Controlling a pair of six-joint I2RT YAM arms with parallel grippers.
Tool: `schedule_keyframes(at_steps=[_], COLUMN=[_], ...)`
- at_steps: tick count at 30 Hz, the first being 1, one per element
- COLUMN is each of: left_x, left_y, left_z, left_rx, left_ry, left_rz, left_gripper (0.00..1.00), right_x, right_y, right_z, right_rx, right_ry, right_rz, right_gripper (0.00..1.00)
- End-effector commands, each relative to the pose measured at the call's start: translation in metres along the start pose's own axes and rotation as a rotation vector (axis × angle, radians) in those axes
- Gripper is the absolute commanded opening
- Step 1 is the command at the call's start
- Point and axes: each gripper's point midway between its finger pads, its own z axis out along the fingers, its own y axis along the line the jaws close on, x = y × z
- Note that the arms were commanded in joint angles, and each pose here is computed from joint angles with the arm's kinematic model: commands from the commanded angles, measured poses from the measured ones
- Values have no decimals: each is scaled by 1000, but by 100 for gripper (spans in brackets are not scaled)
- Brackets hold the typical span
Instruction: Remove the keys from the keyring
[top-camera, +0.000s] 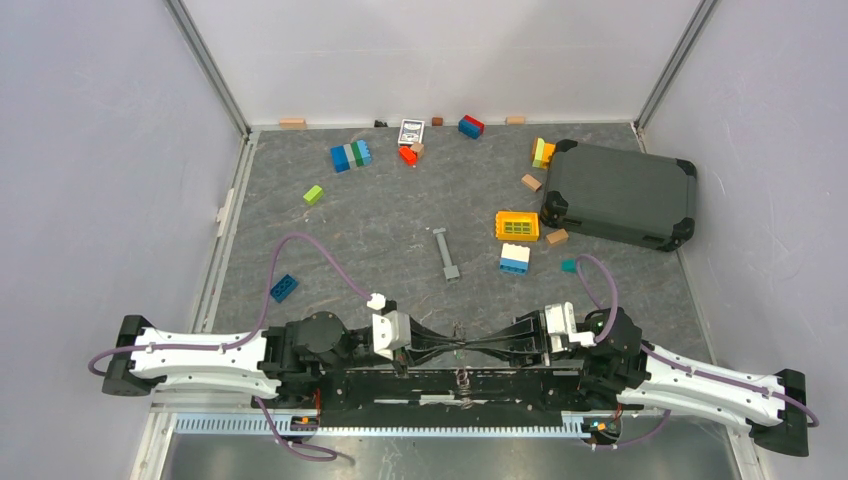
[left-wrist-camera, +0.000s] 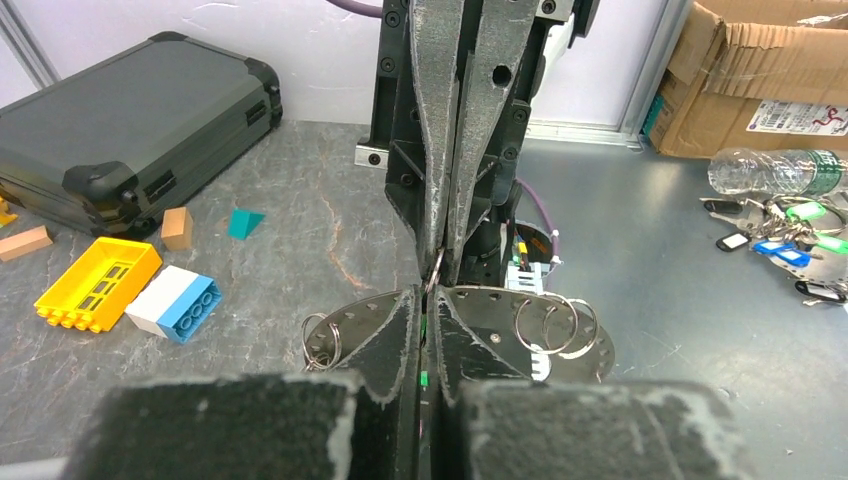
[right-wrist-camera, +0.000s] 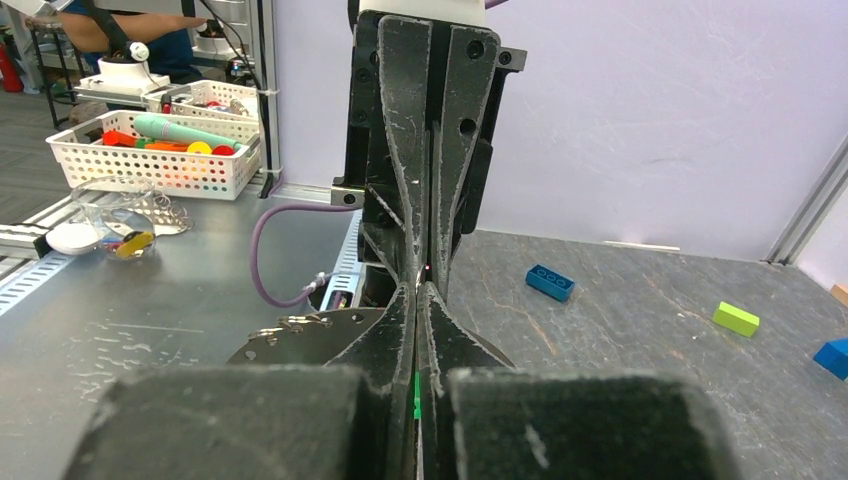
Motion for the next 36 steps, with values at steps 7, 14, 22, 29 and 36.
schedule_keyframes(at_steps=[7,14,22,29,36], left_x=[-15,-7,3,9,10], left_y=[-5,12,24,23,24], left_z=[-3,-16,-18,-14,-15], left_rx=[41,-34,-68,-42,-37], left_ry=[12,174,385,491,506], left_rz=[49,117,200,238,249], left_gripper=[2,2,2,2,2], right_x=[-19,-19,7,21,28], right_y=[-20,-28,-30,-29,-29], right_z=[-2,-4,4,10,8], right_rx=[112,137,109,92,97], right_ry=[-16,103,275,307,320], right_rz=[-43,-81,-43,-19,-9], right_gripper=[28,43,40,33,26])
